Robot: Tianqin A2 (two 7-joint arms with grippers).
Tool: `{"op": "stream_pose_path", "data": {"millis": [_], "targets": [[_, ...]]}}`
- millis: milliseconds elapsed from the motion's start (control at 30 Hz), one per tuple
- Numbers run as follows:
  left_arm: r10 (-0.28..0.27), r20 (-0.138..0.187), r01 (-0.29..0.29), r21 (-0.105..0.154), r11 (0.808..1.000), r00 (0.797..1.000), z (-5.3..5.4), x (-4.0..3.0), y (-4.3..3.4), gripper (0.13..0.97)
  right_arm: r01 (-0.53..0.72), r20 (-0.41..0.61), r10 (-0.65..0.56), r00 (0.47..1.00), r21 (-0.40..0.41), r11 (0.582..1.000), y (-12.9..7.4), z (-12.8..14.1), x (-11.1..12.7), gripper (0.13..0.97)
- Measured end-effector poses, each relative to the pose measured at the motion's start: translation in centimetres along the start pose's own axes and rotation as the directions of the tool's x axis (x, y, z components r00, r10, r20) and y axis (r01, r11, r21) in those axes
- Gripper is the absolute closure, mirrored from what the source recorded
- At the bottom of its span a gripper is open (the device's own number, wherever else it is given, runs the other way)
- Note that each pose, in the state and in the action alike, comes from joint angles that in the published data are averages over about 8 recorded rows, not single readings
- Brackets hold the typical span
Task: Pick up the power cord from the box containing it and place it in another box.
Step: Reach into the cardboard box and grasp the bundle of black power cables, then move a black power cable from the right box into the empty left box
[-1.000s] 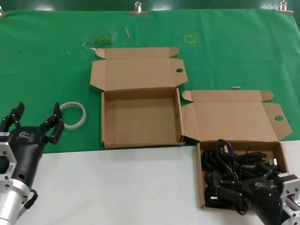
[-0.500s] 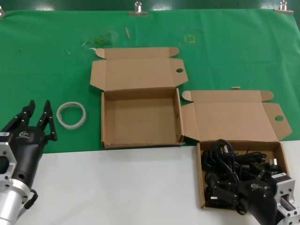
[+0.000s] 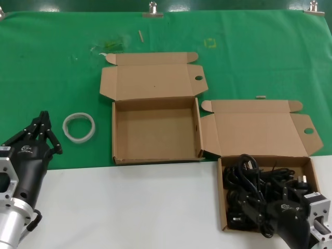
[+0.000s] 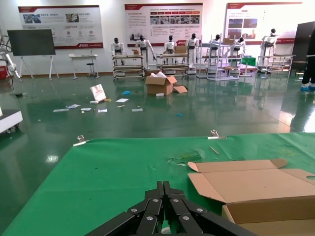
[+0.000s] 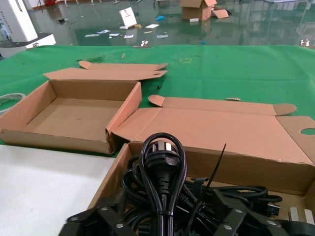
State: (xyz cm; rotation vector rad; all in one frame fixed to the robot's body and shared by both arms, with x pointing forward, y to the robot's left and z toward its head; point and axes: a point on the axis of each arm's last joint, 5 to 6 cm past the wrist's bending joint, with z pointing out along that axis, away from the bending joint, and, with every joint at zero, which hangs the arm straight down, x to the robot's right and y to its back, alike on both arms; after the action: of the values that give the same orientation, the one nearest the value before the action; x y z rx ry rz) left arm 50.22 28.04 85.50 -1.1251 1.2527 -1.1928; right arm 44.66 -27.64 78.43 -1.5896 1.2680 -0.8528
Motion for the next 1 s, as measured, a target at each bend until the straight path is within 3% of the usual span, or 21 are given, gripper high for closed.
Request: {"op": "stream_pose_path", "data": {"millis": [167, 367, 667, 833, 1000], "targets": [[0.0, 0.0, 0.0, 0.0, 1.0, 1.0, 0.0, 0.0, 0.0, 0.949, 0.0, -0.003, 0.0, 1.0, -0.001, 1.0, 0.1, -0.2, 0.0, 0.485], [0.0, 0.0, 0.0, 0.0, 1.0, 1.0, 0.0, 0.0, 0.0, 0.954, 0.0, -0.006, 0.0, 1.0, -0.003, 1.0, 0.3, -0.5, -0.1, 0.648], [0.0, 0.0, 0.0, 0.0, 1.0, 1.0, 0.0, 0.0, 0.0, 0.957, -0.004, -0.017, 0.004, 1.0, 0.003, 1.0, 0.4, -0.9, -0.2, 0.816], [0.0, 0.0, 0.0, 0.0, 1.0, 1.0, 0.0, 0.0, 0.0, 0.957, -0.007, -0.024, 0.007, 1.0, 0.018, 1.0, -0.2, -1.3, -0.2, 0.851], [0.0, 0.0, 0.0, 0.0, 1.0, 1.0, 0.0, 0.0, 0.0, 0.957, -0.012, -0.025, 0.014, 1.0, 0.056, 0.998, -2.1, -1.8, -0.2, 0.887]]}}
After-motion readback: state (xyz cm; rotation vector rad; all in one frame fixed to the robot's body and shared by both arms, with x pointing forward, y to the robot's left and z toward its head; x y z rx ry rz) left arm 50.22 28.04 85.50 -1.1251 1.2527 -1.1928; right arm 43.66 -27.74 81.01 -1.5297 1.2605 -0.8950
